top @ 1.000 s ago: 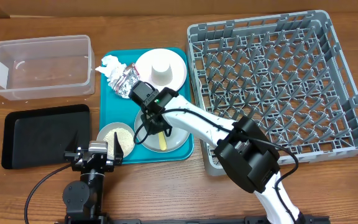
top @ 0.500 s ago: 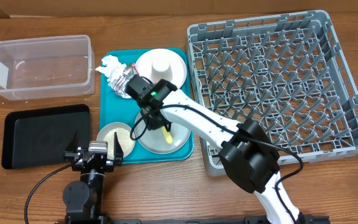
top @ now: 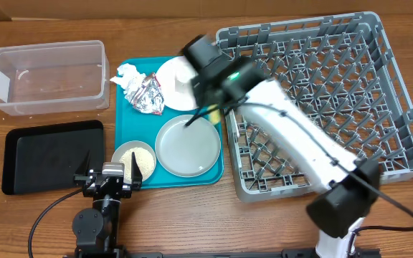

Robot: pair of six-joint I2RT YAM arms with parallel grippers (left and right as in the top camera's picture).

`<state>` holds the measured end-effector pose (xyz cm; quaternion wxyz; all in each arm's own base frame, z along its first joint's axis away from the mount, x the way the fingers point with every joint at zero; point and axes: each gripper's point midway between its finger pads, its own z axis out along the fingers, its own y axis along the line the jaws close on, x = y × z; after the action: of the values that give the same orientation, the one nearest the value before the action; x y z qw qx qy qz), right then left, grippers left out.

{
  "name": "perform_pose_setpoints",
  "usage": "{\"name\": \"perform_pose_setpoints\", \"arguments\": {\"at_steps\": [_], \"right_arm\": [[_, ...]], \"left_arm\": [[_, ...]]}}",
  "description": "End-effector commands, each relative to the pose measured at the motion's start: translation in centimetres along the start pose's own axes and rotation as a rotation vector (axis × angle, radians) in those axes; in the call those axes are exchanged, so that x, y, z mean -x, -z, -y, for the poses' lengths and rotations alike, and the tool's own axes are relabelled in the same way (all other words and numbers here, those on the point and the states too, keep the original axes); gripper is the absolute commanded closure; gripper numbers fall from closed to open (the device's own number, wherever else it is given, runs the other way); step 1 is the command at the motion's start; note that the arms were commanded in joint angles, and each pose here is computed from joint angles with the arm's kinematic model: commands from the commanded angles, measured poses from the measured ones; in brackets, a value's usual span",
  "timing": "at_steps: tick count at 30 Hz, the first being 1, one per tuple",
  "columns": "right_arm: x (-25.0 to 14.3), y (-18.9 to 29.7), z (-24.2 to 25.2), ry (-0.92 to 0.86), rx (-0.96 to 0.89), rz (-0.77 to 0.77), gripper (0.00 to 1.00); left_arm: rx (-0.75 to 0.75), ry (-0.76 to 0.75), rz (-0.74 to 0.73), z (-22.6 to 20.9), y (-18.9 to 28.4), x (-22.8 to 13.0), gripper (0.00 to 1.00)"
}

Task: Sort waste into correct bins and load items into the dishwasher rack
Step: 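Place the yellow spoon into the rack's left side, then grasp the white cup off the pink plate with the right gripper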

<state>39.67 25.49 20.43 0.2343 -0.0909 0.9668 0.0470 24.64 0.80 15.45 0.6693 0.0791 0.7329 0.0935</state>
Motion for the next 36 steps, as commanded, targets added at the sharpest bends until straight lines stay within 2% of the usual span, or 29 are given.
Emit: {"name": "perform_pose_setpoints", "arguments": {"at_steps": [1, 8, 10, 13, 15, 19, 22, 25, 29, 32, 36], "right_arm": [[0.3, -1.1, 2.3, 0.019, 0.038, -0.038, 0.82], [-2.0, -5.7, 5.7, 0.055, 0.010, -0.151, 0.81], [-2.8, -6.5, 5.5, 0.091, 0.028, -0.182, 0.75], [-3.4, -6.8, 4.9, 0.113, 0.038, -0.199, 0.52], [-3.4, -6.7, 5.1, 0.083, 0.015, -0.193, 0.44], [-1.9, -5.8, 4.5, 0.057, 0.038, -0.145, 0.44], [1.0, -3.5, 2.3, 0.053, 0.143, -0.059, 0.46], [3.6, -1.4, -1.0, 0.065, 0.275, 0.033, 0.52], [3.4, -1.3, -3.4, 0.095, 0.277, 0.059, 0.56], [3.4, -0.9, -4.2, 0.144, 0.188, 0.099, 0.47], [4.3, 1.0, -6.3, 0.164, 0.238, 0.144, 0.42]], "left_arm": [[0.006, -0.007, 0.001, -0.2, 0.0, -0.1, 0.00], [0.006, -0.007, 0.001, -0.2, 0.0, -0.1, 0.00], [0.006, -0.007, 0.001, -0.2, 0.0, -0.1, 0.00], [0.006, -0.007, 0.001, -0.2, 0.0, -0.1, 0.00], [0.006, -0.007, 0.001, -0.2, 0.0, -0.1, 0.00], [0.006, -0.007, 0.001, -0.2, 0.0, -0.1, 0.00], [0.006, -0.007, 0.001, -0.2, 0.0, -0.1, 0.00], [0.006, -0.007, 0.001, -0.2, 0.0, -0.1, 0.00], [0.006, -0.007, 0.001, -0.2, 0.0, -0.1, 0.00], [0.006, -0.007, 0.001, -0.2, 0.0, -0.1, 0.00], [0.006, -0.007, 0.001, -0.2, 0.0, -0.1, 0.00]]}}
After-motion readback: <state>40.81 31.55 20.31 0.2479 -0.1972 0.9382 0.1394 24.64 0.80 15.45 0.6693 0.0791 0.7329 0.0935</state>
